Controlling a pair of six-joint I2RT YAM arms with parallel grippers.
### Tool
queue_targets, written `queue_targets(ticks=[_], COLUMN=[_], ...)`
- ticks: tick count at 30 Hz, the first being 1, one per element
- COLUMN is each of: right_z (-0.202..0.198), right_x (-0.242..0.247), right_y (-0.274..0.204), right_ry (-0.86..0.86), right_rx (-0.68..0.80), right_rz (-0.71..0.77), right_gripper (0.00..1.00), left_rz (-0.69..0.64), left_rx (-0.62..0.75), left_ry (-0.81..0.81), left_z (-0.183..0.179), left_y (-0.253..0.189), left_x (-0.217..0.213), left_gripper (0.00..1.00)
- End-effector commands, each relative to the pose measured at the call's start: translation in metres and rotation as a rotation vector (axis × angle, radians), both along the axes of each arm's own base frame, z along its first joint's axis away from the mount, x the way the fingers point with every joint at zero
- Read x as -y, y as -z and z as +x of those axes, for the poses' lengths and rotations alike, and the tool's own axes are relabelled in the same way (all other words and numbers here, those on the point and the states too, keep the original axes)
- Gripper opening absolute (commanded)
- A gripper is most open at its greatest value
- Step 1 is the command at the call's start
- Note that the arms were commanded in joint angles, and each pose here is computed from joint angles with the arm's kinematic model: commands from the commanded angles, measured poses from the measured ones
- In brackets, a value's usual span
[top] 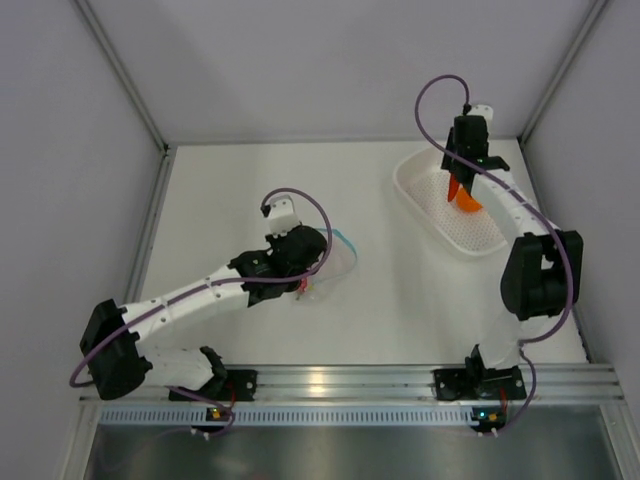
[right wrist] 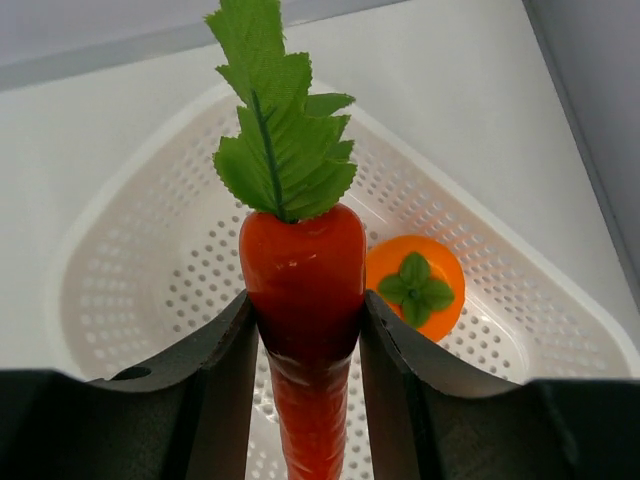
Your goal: Open the zip-top bag and remove the fake food
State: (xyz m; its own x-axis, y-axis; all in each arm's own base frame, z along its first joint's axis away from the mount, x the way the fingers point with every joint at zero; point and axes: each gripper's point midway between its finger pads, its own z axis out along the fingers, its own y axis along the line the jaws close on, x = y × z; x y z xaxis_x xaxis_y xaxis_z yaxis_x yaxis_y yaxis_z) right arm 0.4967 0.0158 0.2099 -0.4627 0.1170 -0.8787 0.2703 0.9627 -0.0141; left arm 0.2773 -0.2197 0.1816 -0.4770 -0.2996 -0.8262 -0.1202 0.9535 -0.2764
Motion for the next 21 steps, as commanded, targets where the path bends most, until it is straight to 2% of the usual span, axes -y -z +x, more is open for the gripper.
queue_targets(ticks=[1, 3, 5, 7, 9, 11, 13, 14, 18, 21], right_z=[0.015, 0.022, 0.028, 0.031, 0.032, 0.031, 0.029, 0.028, 0.015, 0.001], right_x=[0.008, 0.007, 0.007, 0.006, 0.003, 0.002, 0.0, -0.001, -0.009, -0.031], right_y=[0.013, 0.02, 0.048, 0.064, 0.072, 0.073, 0.064, 0.06, 0.026, -0.002], right_ry=[-0.072, -0.093, -0.111, -0.122, -0.132, -0.124, -0.123, -0.123, -0.122, -0.158], right_rx=[-0.132, -0.193, -0.27, -0.317, -0.33, -0.326, -0.294, -0.28, -0.186, -0.07], right_rz=[-0.114, -0.138, -0.156, -0.155, -0.149, -0.132, -0.108, -0.097, -0.028, 0.125], right_gripper=[0.13, 0.21, 0.27, 0.31, 0.39, 0.52, 0.7, 0.99, 0.99, 0.99], left_rz=[-0.01, -0.014, -0.016, -0.013, -0.012, -0.013, -0.018, -0.025, -0.044, -0.077], left_rx=[-0.005, -0.004, 0.004, 0.008, 0.004, -0.01, -0.015, -0.014, -0.006, 0.002], left_ry=[0.017, 0.022, 0.02, 0.018, 0.017, 0.02, 0.016, 0.012, 0.007, -0.007], left_z=[0.002, 0.003, 0.004, 0.005, 0.007, 0.011, 0.014, 0.016, 0.02, 0.022], left_y=[-0.003, -0.004, -0.008, -0.01, -0.009, -0.007, -0.008, -0.009, -0.016, -0.022], left_x=[0.004, 0.005, 0.005, 0.004, 0.004, 0.006, 0.006, 0.006, 0.01, 0.013], left_gripper=[0.0, 0.0, 0.0, 0.0, 0.0, 0.0, 0.0, 0.0, 0.0, 0.0])
